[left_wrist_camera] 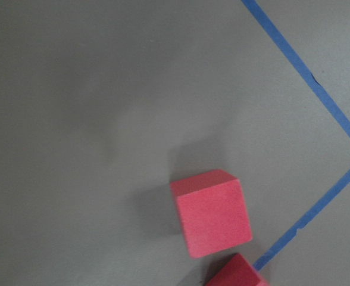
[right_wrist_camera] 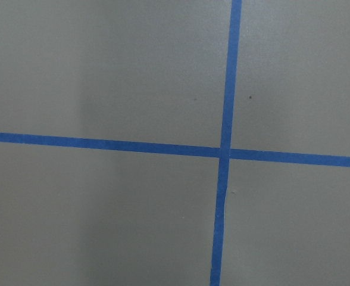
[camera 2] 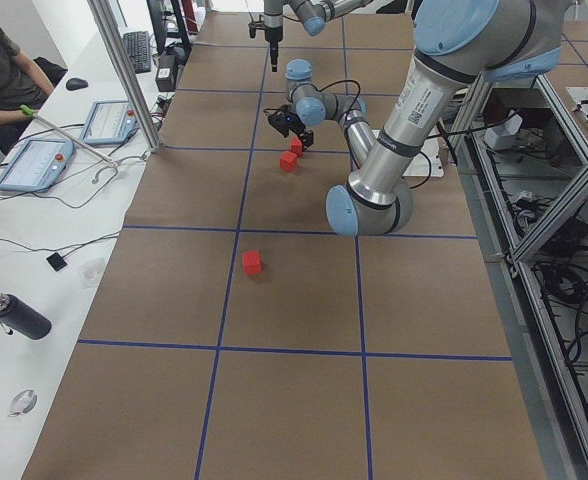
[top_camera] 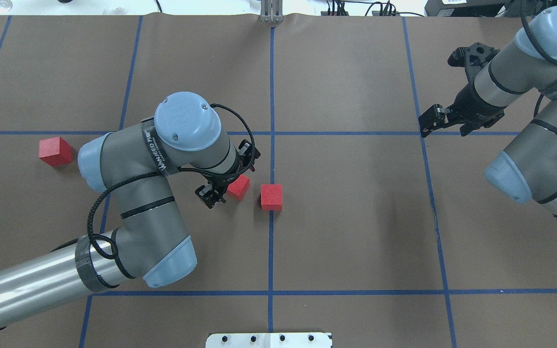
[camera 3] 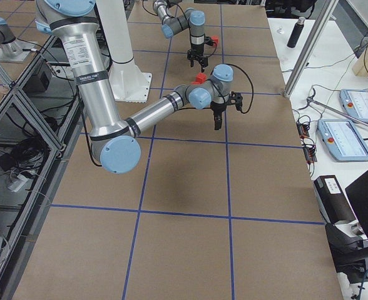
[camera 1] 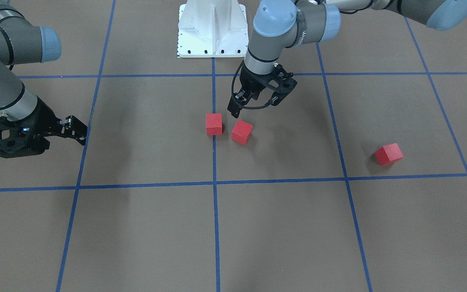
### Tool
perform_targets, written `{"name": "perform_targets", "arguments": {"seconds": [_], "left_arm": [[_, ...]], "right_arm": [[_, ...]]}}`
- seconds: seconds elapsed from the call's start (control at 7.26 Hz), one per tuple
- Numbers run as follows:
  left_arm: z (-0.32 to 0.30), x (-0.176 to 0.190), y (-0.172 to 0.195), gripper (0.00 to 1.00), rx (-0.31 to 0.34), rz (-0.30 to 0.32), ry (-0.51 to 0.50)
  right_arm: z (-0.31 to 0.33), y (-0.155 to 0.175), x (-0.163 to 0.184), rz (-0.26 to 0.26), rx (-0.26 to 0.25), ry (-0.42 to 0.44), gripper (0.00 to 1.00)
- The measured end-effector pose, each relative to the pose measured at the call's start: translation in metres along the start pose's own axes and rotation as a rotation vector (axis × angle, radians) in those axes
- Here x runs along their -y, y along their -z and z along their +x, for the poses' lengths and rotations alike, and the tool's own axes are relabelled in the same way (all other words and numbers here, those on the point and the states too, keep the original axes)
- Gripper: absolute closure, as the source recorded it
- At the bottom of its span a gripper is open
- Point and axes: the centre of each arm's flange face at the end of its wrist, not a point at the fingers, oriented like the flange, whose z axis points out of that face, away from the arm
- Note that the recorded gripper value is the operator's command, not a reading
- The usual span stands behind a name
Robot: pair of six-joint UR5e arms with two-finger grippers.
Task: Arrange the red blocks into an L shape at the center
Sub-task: 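Move the left gripper over the center red cube and grasp it, then carry the center cube with the left gripper against the placed cube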
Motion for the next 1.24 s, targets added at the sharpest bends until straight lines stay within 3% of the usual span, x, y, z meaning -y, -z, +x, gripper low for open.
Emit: {"name": "perform_targets", "arguments": {"seconds": [0.69, 1.24], "left_arm": [[0.011, 0.014, -0.022, 0.00, 0.037, 0.035, 0.126], [0.011, 0.027, -0.035, 0.00, 0.059, 0.056, 0.154]], "right_arm": [[-0.001, 0.001, 0.001, 0.004, 0.001, 0.000, 0.00], [-0.003, 0.003, 0.000, 0.006, 0.004, 0.000, 0.00]]}}
